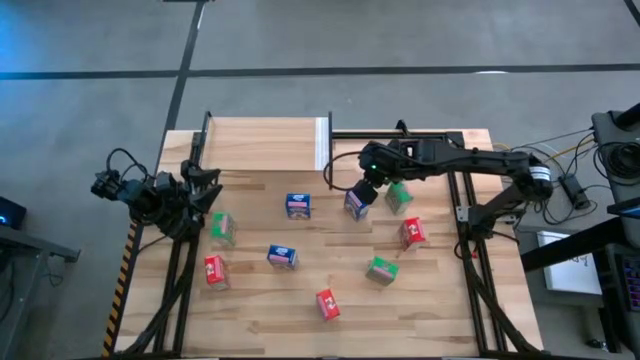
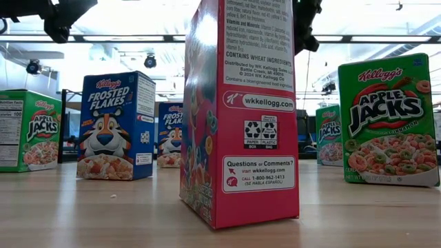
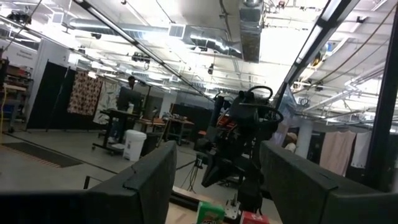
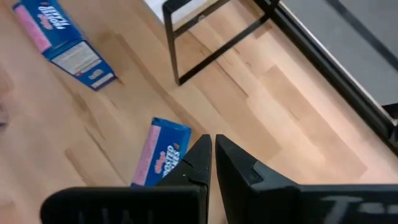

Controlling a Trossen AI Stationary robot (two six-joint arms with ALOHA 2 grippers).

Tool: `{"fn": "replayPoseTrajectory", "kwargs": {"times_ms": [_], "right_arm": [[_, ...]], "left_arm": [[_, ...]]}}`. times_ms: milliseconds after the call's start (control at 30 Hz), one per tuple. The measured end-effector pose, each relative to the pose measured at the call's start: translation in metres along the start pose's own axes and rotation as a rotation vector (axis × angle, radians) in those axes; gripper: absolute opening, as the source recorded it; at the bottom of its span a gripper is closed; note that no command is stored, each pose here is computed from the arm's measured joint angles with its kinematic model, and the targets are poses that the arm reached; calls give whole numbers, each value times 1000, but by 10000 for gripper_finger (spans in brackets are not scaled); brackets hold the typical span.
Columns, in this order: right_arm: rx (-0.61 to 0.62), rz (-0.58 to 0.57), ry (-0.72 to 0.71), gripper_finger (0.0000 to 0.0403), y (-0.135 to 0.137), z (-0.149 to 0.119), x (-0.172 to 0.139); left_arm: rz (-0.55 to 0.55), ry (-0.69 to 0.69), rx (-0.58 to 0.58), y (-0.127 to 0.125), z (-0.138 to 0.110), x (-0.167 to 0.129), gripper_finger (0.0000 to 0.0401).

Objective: Stack cereal on shelf
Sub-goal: Put the top right blue cereal box on the shelf

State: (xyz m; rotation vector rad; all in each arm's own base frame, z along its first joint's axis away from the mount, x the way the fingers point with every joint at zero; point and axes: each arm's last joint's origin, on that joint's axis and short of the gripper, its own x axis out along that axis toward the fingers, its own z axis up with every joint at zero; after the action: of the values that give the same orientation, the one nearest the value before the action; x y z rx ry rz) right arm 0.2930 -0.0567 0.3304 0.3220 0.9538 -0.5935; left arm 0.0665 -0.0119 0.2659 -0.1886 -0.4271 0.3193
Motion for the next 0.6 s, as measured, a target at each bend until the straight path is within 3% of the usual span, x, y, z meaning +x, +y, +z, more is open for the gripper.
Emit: {"fn": "replayPoseTrajectory", "kwargs": {"times_ms": [367, 600], "right_arm": [[141, 28, 25, 13, 1, -1, 0], [163, 62, 44, 13, 2, -2, 0]], "left_arm": [[-1, 9, -16, -1, -1, 1, 215], [-1, 9, -16, -1, -1, 1, 215]]}}
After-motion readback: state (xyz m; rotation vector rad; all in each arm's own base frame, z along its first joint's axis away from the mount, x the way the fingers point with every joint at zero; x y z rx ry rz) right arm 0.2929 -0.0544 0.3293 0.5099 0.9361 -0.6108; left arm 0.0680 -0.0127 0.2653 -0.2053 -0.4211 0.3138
